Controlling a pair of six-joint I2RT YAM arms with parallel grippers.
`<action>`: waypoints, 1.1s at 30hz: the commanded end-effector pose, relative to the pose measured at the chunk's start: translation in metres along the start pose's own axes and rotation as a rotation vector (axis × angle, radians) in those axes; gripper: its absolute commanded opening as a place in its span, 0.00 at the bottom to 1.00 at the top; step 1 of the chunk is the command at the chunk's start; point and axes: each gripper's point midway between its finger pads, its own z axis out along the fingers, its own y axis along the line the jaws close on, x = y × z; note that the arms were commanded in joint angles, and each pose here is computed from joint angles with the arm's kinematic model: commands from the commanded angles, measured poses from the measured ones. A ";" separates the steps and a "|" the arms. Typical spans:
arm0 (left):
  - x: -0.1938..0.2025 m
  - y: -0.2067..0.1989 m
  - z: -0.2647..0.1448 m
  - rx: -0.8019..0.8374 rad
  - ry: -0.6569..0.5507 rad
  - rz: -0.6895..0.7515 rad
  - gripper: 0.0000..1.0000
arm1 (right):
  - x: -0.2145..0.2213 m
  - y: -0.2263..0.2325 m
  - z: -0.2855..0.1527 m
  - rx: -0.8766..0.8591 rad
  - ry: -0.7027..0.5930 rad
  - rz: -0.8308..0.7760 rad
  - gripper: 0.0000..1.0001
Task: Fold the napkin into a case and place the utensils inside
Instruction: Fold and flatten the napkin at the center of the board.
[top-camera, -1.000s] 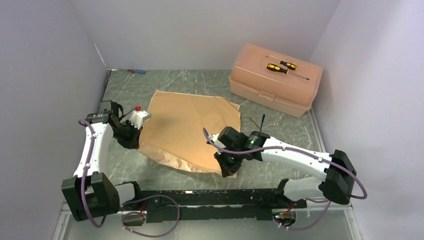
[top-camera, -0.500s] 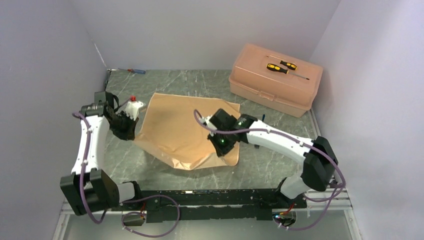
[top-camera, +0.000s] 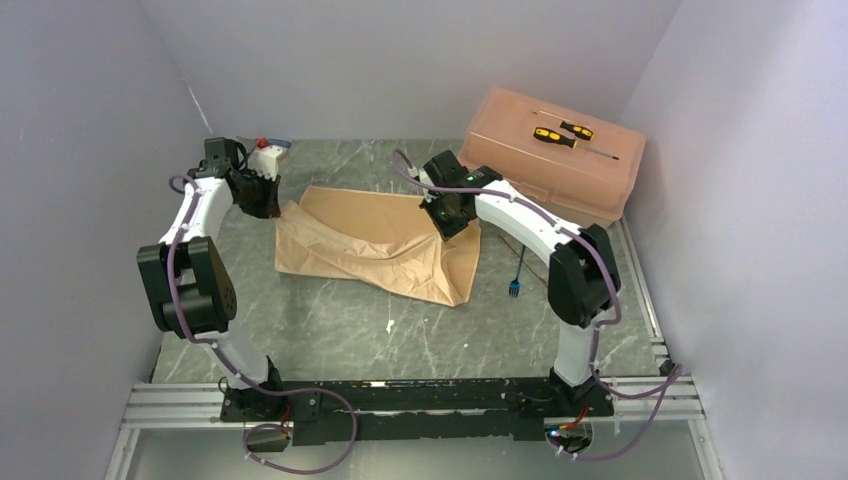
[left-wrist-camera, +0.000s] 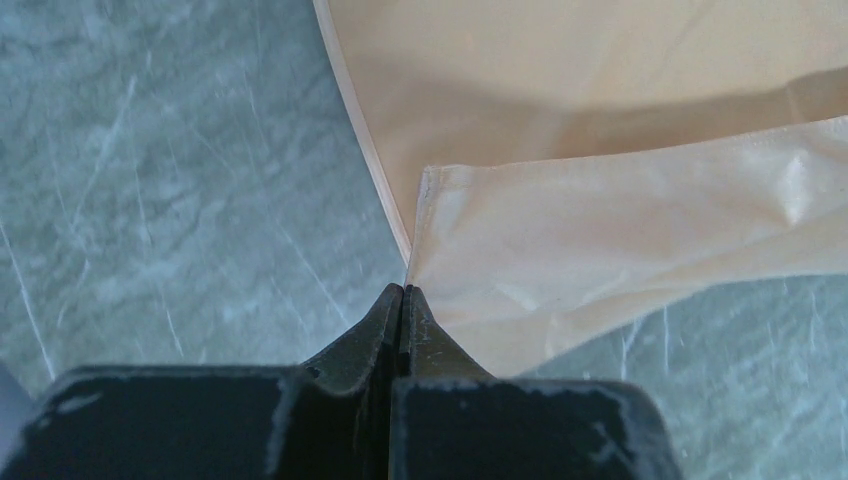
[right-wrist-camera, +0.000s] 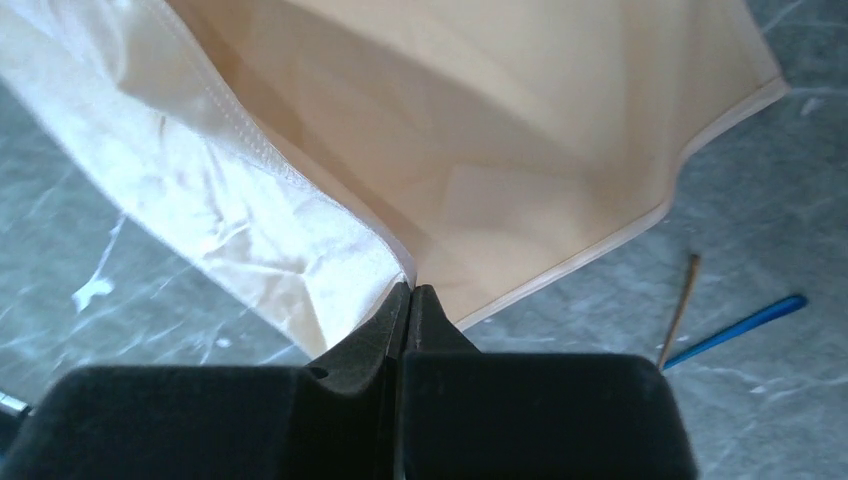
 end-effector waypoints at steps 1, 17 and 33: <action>-0.052 0.015 0.013 -0.035 -0.163 0.013 0.03 | -0.011 -0.033 0.001 0.139 0.036 -0.039 0.00; -0.078 0.028 0.095 -0.024 -0.176 0.003 0.03 | -0.032 -0.101 0.030 0.414 0.058 -0.055 0.00; -0.059 0.011 0.098 -0.020 -0.103 0.035 0.59 | -0.059 -0.150 0.053 0.721 0.026 -0.024 0.25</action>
